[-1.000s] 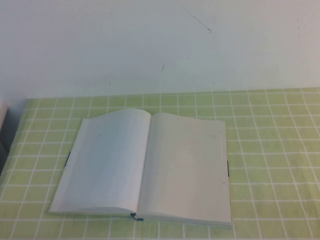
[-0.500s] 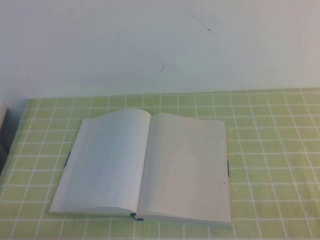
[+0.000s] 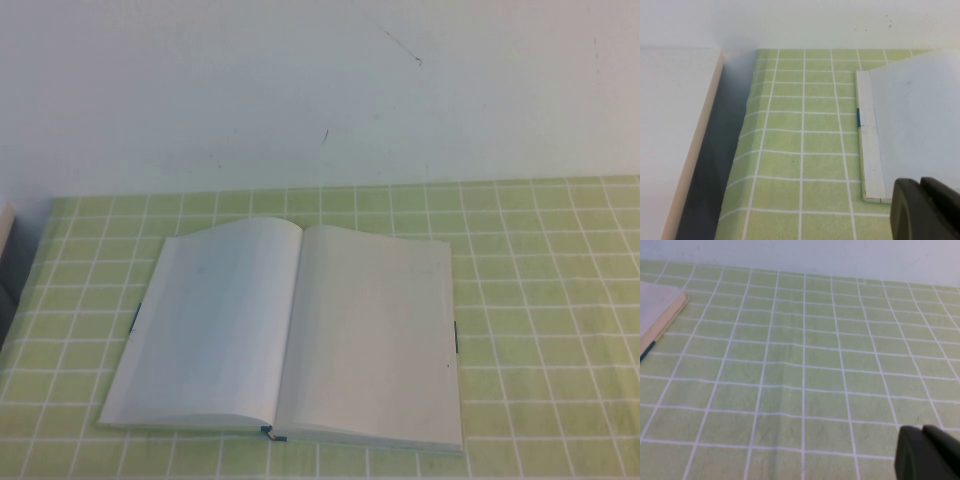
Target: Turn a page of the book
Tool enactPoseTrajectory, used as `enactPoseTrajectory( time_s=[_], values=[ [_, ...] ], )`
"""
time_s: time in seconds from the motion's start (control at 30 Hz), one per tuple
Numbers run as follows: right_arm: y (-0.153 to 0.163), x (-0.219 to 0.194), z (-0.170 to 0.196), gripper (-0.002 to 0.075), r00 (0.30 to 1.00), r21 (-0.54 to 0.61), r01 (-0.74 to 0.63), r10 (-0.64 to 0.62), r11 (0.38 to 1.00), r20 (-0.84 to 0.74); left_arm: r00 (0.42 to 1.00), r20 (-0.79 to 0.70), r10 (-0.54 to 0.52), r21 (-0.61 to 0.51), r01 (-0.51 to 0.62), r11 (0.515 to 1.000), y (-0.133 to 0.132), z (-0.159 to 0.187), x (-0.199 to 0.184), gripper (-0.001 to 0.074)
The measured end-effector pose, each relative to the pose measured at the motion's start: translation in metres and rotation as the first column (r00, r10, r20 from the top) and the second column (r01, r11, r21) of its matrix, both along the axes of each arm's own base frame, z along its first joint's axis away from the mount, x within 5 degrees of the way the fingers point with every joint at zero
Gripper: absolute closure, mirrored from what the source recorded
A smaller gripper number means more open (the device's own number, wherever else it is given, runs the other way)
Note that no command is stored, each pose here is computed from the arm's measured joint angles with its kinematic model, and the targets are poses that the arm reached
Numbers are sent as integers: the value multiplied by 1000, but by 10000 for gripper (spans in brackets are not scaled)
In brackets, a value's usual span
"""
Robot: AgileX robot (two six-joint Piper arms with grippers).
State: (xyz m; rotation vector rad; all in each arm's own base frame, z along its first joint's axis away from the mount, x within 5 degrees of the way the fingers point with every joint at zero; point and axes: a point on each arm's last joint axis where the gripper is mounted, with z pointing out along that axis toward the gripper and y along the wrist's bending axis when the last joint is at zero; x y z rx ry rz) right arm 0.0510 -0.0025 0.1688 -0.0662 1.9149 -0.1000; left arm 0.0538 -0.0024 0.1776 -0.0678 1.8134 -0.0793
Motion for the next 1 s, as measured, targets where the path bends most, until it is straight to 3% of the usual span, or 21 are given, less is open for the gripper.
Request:
enactPoseTrajectory(
  time_s=[0.67,0.83,1.0],
  values=[
    [0,1,2,729,999,-3,-1,1,1000,35,1000,21,1,-24,-1,1000,0,2,0,739],
    [0,5,20,729,969,-12,-6,9,1000,246,990,136,22,-88,-10,996,0,12,2,739],
    [2,3,50,729,839,-24,-12,23,1000,544,946,316,68,-123,-30,992,4,29,2,739]
  ],
)
